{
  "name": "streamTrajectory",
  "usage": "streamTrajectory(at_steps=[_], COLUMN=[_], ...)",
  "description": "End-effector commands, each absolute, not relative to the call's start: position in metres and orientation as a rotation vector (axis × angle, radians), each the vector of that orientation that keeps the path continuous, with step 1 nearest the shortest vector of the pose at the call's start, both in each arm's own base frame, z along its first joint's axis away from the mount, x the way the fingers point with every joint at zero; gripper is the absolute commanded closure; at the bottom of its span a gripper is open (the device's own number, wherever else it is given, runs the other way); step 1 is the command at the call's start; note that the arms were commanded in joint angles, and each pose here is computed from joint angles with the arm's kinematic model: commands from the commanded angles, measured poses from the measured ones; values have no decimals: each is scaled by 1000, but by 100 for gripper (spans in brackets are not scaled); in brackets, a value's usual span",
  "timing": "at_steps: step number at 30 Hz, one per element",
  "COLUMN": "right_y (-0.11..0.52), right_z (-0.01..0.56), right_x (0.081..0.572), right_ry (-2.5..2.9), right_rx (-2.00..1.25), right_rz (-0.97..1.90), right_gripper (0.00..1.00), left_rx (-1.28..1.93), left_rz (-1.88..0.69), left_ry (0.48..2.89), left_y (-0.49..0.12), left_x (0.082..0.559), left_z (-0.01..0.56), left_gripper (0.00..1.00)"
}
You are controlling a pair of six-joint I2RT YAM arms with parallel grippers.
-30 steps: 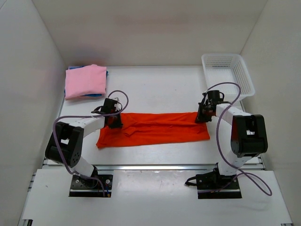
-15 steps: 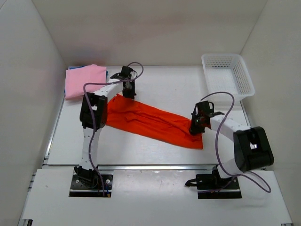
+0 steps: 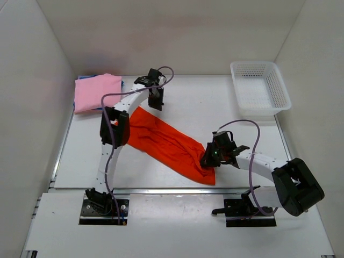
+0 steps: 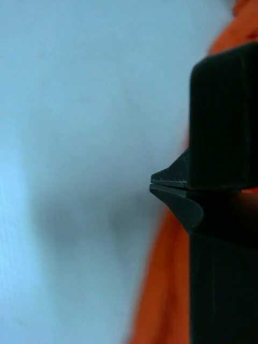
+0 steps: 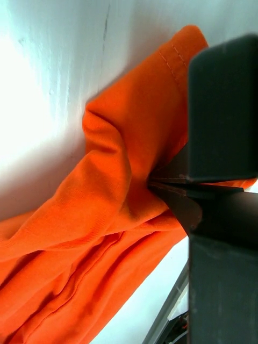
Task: Fold and stack the t-shirts
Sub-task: Rotate the tshirt 90 degrees
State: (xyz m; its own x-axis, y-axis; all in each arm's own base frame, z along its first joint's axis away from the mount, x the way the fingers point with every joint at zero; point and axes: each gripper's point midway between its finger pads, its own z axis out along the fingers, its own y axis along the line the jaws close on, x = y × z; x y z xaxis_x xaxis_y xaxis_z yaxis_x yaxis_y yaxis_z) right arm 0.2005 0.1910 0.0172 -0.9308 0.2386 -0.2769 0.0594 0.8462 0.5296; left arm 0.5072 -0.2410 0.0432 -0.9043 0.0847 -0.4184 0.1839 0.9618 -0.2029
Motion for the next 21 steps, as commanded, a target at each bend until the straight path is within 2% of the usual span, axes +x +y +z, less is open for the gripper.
streamTrajectory(at_steps=[1, 2, 3, 5, 8, 12, 17, 19, 21], right_y=[168, 167, 165, 164, 167, 168, 160, 151, 142], right_z=[-3, -1, -3, -1, 4, 9, 11, 7, 5], right_x=[193, 197, 198, 202, 203, 204, 200, 192, 189], right_ry=[2735, 2728, 2729, 2720, 2701, 2671, 2651, 2657, 2652], right_rx=[219, 217, 200, 189, 134, 122, 149, 173, 222], right_rz=[639, 640, 631, 642, 649, 676, 667, 648, 638], right_gripper=[100, 100, 99, 100, 100, 100, 100, 92, 90], left_rx=[114, 77, 38, -30, -82, -64, -89, -109, -96], left_rz=[-362, -359, -387, -393, -372, -268, -216, -232, -230], left_ry=[2482, 2493, 2387, 2445, 2511, 2651, 2702, 2710, 2742], left_y=[-208, -196, -186, -162, -131, -117, -118, -123, -126], left_x=[499, 475, 474, 438, 401, 362, 356, 365, 373], left_z=[154, 156, 189, 155, 126, 75, 36, 24, 16], left_gripper=[99, 98, 96, 89, 93, 92, 91, 91, 94])
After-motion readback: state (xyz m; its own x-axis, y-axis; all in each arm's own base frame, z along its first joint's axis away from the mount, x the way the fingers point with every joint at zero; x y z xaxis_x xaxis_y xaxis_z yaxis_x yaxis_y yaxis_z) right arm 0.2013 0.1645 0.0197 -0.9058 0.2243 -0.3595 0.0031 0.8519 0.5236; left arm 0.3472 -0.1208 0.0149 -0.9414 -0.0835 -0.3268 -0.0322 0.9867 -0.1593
